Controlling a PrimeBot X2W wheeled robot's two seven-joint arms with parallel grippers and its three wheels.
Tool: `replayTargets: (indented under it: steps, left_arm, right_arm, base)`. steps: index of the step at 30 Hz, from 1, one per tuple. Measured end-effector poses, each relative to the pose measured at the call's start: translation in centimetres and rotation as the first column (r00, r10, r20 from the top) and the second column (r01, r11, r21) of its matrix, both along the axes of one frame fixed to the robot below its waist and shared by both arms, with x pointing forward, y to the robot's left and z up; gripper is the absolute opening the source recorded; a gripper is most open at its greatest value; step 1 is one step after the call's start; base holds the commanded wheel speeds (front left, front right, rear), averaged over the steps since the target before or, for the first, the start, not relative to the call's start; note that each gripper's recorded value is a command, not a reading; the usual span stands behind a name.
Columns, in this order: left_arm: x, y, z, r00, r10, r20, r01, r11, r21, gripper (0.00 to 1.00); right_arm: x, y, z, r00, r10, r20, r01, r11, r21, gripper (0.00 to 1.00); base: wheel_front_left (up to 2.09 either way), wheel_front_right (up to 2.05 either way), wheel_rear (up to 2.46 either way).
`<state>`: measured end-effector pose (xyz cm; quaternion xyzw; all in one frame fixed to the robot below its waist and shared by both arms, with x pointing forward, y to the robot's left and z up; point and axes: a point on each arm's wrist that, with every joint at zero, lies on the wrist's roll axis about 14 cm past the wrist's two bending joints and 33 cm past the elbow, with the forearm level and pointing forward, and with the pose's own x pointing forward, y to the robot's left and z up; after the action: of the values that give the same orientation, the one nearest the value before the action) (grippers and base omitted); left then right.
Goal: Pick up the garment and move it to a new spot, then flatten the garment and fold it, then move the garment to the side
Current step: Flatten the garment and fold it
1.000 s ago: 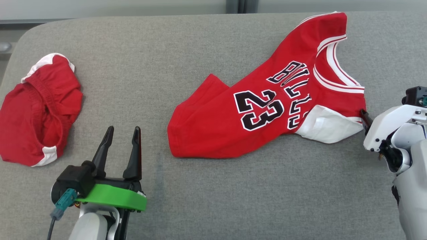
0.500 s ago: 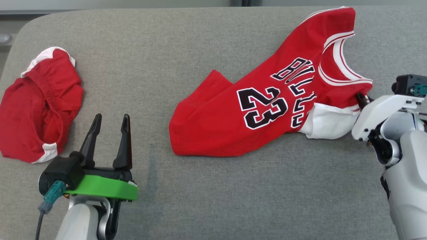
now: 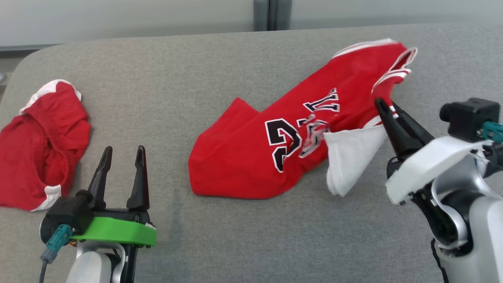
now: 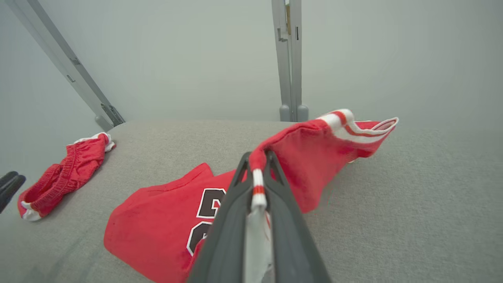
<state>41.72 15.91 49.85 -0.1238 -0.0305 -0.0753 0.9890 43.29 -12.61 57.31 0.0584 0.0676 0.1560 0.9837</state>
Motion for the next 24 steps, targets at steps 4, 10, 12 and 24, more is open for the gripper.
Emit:
replayTargets:
  steps: [4,10,12,24]
  left_arm:
    - [0.2,-0.8,0.2,1.000,-0.023,0.005,0.023,1.000,-0.004,1.00]
    - [0.5,-1.6,-0.6,0.999,-0.045,-0.013,0.045,0.999,-0.007,1.00]
    - [0.6,-1.8,-0.8,0.998,-0.052,-0.019,0.052,0.999,-0.007,1.00]
    - [0.9,-0.4,-2.2,0.998,-0.019,-0.056,0.019,1.000,0.005,1.00]
  right_arm:
    - [-1.5,-1.3,0.5,0.999,-0.043,-0.014,0.043,0.999,0.001,0.00]
    - [-1.9,-5.8,-5.9,0.959,-0.165,-0.231,0.159,0.986,-0.046,0.00]
    - [-1.5,-7.5,-7.8,0.939,-0.205,-0.275,0.182,0.977,-0.108,0.00]
    - [4.9,-11.3,-12.8,0.930,-0.285,-0.234,0.193,0.917,-0.348,1.00]
  base:
    - [0.00,0.00,0.00]
    - [0.00,0.00,0.00]
    - [0.00,0.00,0.00]
    - [0.00,0.00,0.00]
